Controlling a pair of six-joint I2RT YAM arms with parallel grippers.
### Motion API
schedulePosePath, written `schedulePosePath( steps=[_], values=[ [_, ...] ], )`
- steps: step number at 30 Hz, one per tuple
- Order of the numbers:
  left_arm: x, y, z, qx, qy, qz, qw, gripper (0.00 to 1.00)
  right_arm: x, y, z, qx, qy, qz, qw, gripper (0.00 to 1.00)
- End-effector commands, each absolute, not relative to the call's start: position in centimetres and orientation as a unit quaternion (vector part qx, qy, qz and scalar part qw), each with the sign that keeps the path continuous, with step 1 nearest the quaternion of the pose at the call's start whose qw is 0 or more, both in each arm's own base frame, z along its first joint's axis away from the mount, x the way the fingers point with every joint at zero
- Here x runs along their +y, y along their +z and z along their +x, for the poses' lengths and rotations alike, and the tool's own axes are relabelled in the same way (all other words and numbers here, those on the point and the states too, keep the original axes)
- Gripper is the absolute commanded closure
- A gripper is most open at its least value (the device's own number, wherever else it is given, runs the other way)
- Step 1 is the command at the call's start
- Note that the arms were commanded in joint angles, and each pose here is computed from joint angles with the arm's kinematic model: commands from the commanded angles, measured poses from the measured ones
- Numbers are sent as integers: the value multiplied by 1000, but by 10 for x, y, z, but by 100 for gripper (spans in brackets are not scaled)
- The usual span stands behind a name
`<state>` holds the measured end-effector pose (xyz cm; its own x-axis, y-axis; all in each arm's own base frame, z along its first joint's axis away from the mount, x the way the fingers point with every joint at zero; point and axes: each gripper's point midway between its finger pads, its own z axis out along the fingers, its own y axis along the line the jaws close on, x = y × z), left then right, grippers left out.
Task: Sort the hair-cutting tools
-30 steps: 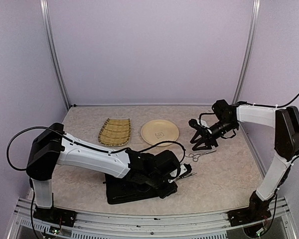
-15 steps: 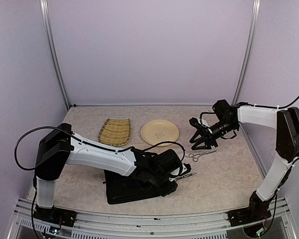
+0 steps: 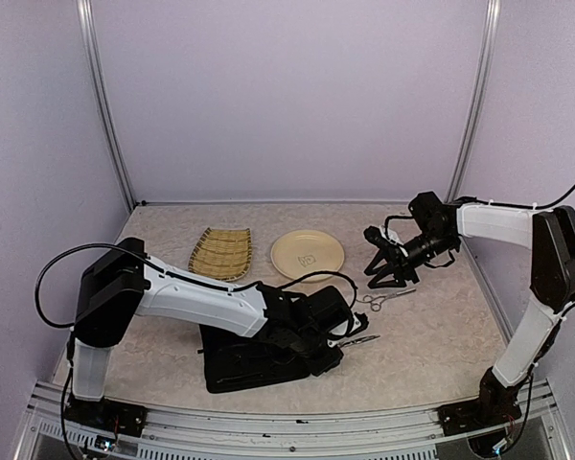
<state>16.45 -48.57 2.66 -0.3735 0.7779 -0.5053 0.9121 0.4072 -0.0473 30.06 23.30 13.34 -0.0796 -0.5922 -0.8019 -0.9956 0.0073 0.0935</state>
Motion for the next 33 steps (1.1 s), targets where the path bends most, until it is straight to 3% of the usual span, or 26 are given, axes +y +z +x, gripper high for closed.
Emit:
schedulePosePath(
  steps=[1, 10, 26, 33],
  values=[
    [-497, 24, 168, 807, -169, 526, 210, 68, 231, 134, 296, 647, 357, -609, 289, 57],
    [-481, 14, 159, 814, -150, 530, 181, 75, 230, 132, 296, 649, 358, -608, 285, 57],
    [-470, -15, 152, 807, -55, 577, 110, 97, 231, 133, 295, 652, 370, -604, 273, 60],
    [-490, 19, 161, 801, -86, 571, 161, 100, 229, 142, 298, 655, 361, -603, 276, 61]
  ],
)
